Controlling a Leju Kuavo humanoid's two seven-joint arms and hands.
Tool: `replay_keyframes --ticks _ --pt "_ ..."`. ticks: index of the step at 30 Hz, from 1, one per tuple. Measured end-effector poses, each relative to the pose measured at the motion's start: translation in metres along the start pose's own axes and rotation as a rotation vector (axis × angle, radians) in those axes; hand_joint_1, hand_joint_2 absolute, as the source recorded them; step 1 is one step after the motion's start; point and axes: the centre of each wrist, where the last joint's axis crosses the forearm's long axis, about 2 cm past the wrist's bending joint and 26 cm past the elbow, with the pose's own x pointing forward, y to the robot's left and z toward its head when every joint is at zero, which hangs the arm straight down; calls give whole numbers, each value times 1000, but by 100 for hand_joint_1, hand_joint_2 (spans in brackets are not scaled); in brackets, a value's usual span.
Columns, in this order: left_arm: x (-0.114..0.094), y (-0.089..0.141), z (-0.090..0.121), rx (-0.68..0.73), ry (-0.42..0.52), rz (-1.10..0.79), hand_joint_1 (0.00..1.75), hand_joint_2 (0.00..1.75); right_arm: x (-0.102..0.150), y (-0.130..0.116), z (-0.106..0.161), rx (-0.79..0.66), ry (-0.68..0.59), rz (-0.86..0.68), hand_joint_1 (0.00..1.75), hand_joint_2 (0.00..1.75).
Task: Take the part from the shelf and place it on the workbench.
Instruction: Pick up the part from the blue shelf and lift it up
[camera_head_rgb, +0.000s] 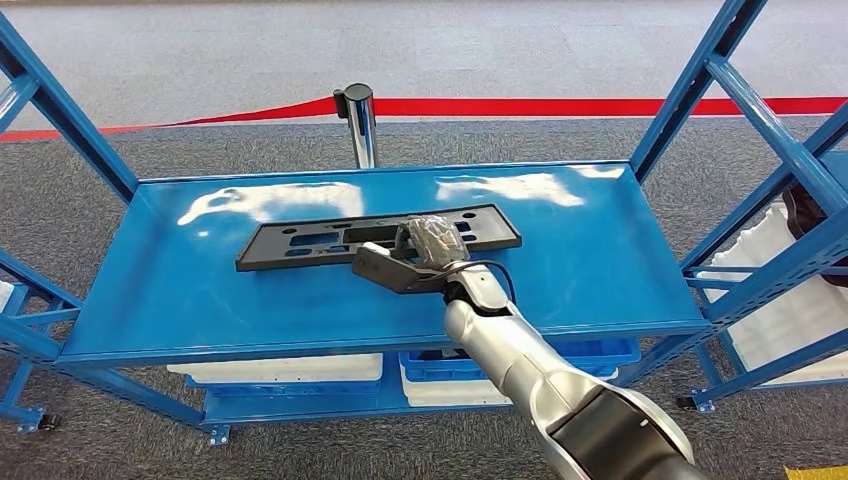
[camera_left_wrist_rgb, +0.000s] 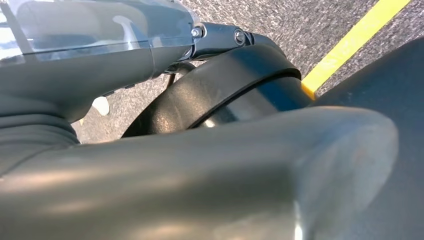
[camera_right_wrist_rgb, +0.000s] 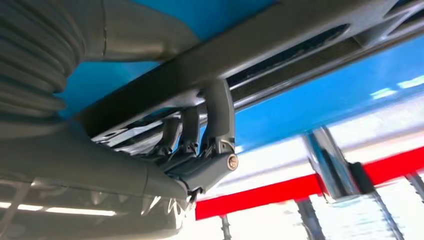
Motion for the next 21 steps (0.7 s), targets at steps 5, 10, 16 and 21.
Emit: replay_keyframes --ticks 5,10,16,21 --pt "0 0 0 2 0 9 0 0 -1 1 1 -13 -1 4 175 175" --pt "-1 1 0 24 -14 8 0 0 -3 1 2 -40 -21 -27 175 175" --pt "-2 3 0 105 -71 12 0 0 -9 1 6 -134 -79 -153 175 175" --pt "-3 4 1 158 -96 61 0 0 -12 1 13 -235 -133 -301 175 175"
